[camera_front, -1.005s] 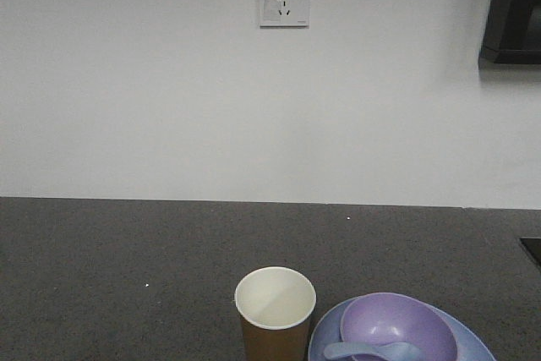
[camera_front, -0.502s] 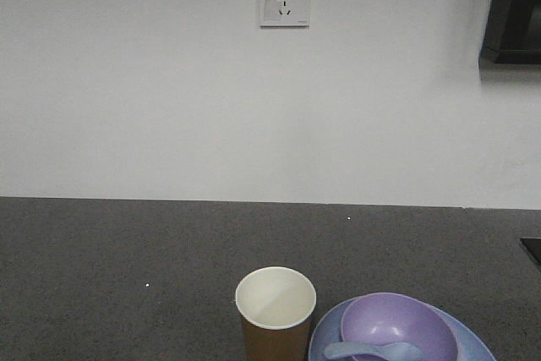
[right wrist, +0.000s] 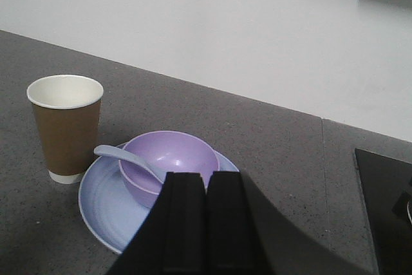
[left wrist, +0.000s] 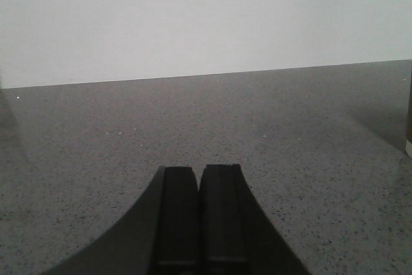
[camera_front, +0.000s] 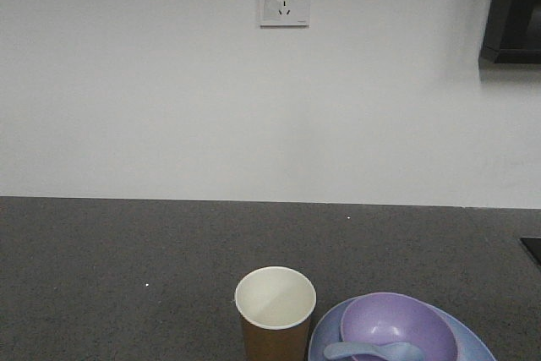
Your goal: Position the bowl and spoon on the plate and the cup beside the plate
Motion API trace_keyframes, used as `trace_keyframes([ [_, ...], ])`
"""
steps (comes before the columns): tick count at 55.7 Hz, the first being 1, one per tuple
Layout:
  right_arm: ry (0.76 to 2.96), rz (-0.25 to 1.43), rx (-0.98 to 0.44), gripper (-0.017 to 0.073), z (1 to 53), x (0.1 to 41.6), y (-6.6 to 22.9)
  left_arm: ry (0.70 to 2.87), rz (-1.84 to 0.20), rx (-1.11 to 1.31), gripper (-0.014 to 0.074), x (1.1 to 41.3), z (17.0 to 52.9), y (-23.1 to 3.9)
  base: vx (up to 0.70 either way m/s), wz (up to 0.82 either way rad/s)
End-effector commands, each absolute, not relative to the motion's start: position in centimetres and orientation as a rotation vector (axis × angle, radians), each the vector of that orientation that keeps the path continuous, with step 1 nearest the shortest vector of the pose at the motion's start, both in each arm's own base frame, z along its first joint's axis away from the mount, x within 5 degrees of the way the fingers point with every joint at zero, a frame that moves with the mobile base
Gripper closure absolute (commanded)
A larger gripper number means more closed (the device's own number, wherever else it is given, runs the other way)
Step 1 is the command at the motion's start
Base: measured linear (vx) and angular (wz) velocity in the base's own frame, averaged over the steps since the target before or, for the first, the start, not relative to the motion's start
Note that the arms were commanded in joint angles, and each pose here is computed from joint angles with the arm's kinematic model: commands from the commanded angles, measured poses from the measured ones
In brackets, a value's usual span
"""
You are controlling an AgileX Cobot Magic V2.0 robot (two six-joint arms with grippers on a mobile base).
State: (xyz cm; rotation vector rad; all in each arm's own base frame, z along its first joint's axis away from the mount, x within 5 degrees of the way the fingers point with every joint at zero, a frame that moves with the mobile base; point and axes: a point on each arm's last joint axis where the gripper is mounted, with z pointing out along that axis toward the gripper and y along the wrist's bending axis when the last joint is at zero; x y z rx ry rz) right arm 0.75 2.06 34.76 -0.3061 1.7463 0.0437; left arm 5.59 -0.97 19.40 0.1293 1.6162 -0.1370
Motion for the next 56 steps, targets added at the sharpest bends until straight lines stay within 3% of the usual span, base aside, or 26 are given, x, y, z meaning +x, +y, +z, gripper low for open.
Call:
trace_keyframes([
  [1,1.67,0.031,-0.283,0.0568,36.1,1.0,1.9,1.521,-0.153,0.104,0.0594,5.5,20.9,-0.9,0.0,0.0],
  [42,1.668,0.031,-0.279,0.0568,36.1,1.1,1.9,1.522,-0.153,0.104,0.0594,5.5,20.9,-0.9,0.0,0.0],
  [47,1.693,0.071,-0.219,0.0568,35.0,2.0,1.8,1.522,-0.153,0.104,0.0594,5.5,20.9,-0.9,0.0,0.0],
  [56,1.697,0.043,0.039,0.0568,30.4,4.8,0.3,1.522,-0.153,0.104,0.0594,5.5,20.9,-0.9,0.0,0.0],
])
